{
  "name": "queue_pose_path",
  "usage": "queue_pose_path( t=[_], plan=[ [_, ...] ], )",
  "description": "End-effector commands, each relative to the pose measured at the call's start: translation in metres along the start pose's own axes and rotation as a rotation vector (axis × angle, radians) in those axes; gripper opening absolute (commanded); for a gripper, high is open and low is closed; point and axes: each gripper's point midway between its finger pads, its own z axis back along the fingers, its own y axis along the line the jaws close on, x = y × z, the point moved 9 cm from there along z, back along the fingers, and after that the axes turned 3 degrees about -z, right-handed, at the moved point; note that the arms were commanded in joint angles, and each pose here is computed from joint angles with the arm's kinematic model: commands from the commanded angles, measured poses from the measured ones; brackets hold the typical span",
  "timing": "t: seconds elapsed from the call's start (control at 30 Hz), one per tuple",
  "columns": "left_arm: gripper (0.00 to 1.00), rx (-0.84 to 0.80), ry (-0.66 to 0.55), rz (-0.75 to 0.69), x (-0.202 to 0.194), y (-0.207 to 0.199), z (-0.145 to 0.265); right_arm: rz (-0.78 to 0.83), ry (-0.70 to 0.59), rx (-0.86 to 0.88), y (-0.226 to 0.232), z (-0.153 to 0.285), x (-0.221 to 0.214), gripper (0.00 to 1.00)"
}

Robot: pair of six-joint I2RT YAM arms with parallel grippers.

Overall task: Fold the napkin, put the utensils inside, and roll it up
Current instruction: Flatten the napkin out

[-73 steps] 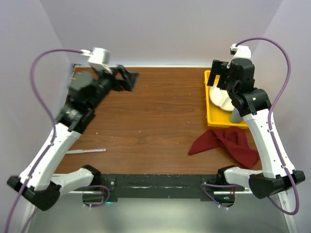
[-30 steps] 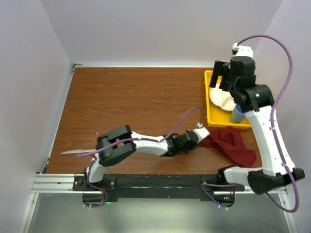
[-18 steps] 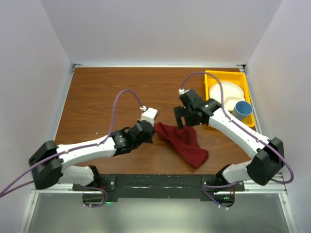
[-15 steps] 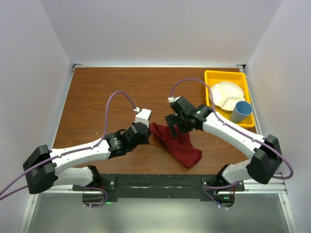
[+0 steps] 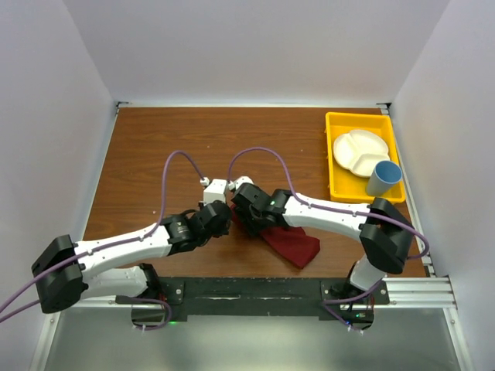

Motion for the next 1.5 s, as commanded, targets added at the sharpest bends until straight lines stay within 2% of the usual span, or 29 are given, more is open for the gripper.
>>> queue_pose_path(
  t=[0.0, 0.07, 0.23, 0.27, 0.3, 0.43, 0.47, 0.53, 0.57, 0.6, 0.67, 0.7, 0.77, 0.8, 0.83, 0.87, 0.9, 0.97, 1.03, 1.1, 1.13, 1.23, 1.27, 1.3, 1.33, 1.4, 1.43, 1.47],
  plan=[
    [0.00, -0.021, -0.102, 0.107, 0.020, -0.001, 0.010, 0.052, -0.055, 0.078, 0.017, -0.002, -0.002, 0.54],
    [0.00, -0.026, -0.118, 0.128, 0.023, 0.001, 0.012, 0.038, -0.047, 0.108, 0.018, -0.004, -0.008, 0.54],
    [0.00, -0.017, -0.152, 0.176, 0.029, 0.008, 0.018, 0.015, -0.049, 0.058, 0.014, -0.007, -0.010, 0.34],
    [0.00, -0.018, -0.160, 0.182, 0.032, 0.008, 0.020, 0.007, -0.066, 0.036, 0.013, -0.004, -0.005, 0.24],
    [0.00, -0.010, -0.168, 0.188, 0.035, 0.010, 0.022, 0.010, -0.067, -0.006, 0.008, 0.000, -0.004, 0.00],
    [0.00, 0.083, -0.267, 0.224, 0.065, 0.026, 0.049, -0.030, -0.217, -0.149, -0.018, 0.046, 0.037, 0.00],
    [0.00, 0.081, -0.320, 0.248, 0.085, 0.026, 0.063, -0.070, -0.327, -0.188, -0.029, 0.077, 0.061, 0.00],
    [0.00, 0.138, -0.414, 0.248, 0.108, 0.039, 0.085, -0.124, -0.417, -0.226, -0.051, 0.110, 0.082, 0.00],
    [0.00, 0.135, -0.481, 0.276, 0.130, 0.042, 0.104, -0.158, -0.528, -0.217, -0.066, 0.148, 0.098, 0.00],
    [0.00, 0.163, -0.518, 0.245, 0.140, 0.048, 0.115, -0.195, -0.596, -0.232, -0.077, 0.166, 0.108, 0.00],
    [0.00, 0.203, -0.632, 0.273, 0.168, 0.058, 0.145, -0.263, -0.726, -0.264, -0.110, 0.209, 0.126, 0.00],
    [0.00, 0.234, -0.660, 0.227, 0.175, 0.063, 0.155, -0.304, -0.798, -0.267, -0.122, 0.229, 0.131, 0.00],
    [0.00, 0.259, -0.747, 0.239, 0.197, 0.068, 0.176, -0.328, -0.888, -0.283, -0.146, 0.257, 0.146, 0.00],
    [0.00, 0.297, -0.764, 0.180, 0.205, 0.071, 0.182, -0.322, -0.909, -0.289, -0.151, 0.258, 0.158, 0.00],
    [0.00, 0.322, -0.804, 0.193, 0.217, 0.070, 0.187, -0.328, -0.923, -0.303, -0.161, 0.260, 0.166, 0.00],
    [0.00, 0.340, -0.841, 0.199, 0.231, 0.071, 0.199, -0.333, -0.980, -0.304, -0.168, 0.279, 0.181, 0.00],
    [0.00, 0.404, -0.852, 0.129, 0.239, 0.076, 0.206, -0.314, -0.958, -0.307, -0.170, 0.269, 0.194, 0.00],
    [0.00, 0.460, -0.937, 0.144, 0.267, 0.074, 0.216, -0.327, -1.029, -0.302, -0.178, 0.292, 0.211, 0.00],
    [0.00, 0.558, -0.929, 0.062, 0.283, 0.077, 0.209, -0.326, -1.005, -0.312, -0.184, 0.287, 0.221, 0.00],
    [0.00, 0.588, -0.926, 0.084, 0.298, 0.083, 0.215, -0.335, -0.996, -0.298, -0.186, 0.291, 0.221, 0.00],
    [0.00, 0.589, -0.875, 0.035, 0.296, 0.082, 0.207, -0.333, -0.972, -0.309, -0.188, 0.284, 0.219, 0.00],
    [0.00, 0.511, -0.813, 0.016, 0.284, 0.081, 0.198, -0.361, -0.918, -0.391, -0.198, 0.273, 0.210, 0.00],
    [0.00, 0.445, -0.796, 0.054, 0.277, 0.076, 0.192, -0.358, -0.905, -0.373, -0.196, 0.271, 0.207, 0.00],
    [0.00, 0.392, -0.728, 0.001, 0.264, 0.075, 0.184, -0.350, -0.897, -0.348, -0.194, 0.268, 0.204, 0.00],
    [0.00, 0.156, -0.712, -0.070, 0.255, 0.061, 0.186, -0.338, -0.862, -0.330, -0.191, 0.257, 0.199, 0.00],
    [0.15, -0.137, -0.599, -0.174, 0.221, 0.041, 0.172, -0.350, -0.795, -0.277, -0.185, 0.249, 0.187, 0.00],
    [0.28, -0.316, -0.543, -0.209, 0.202, 0.031, 0.170, -0.347, -0.738, -0.249, -0.180, 0.237, 0.180, 0.00],
    [0.39, -0.367, -0.510, -0.154, 0.192, 0.028, 0.170, -0.351, -0.710, -0.190, -0.175, 0.233, 0.171, 0.00]
  ],
)
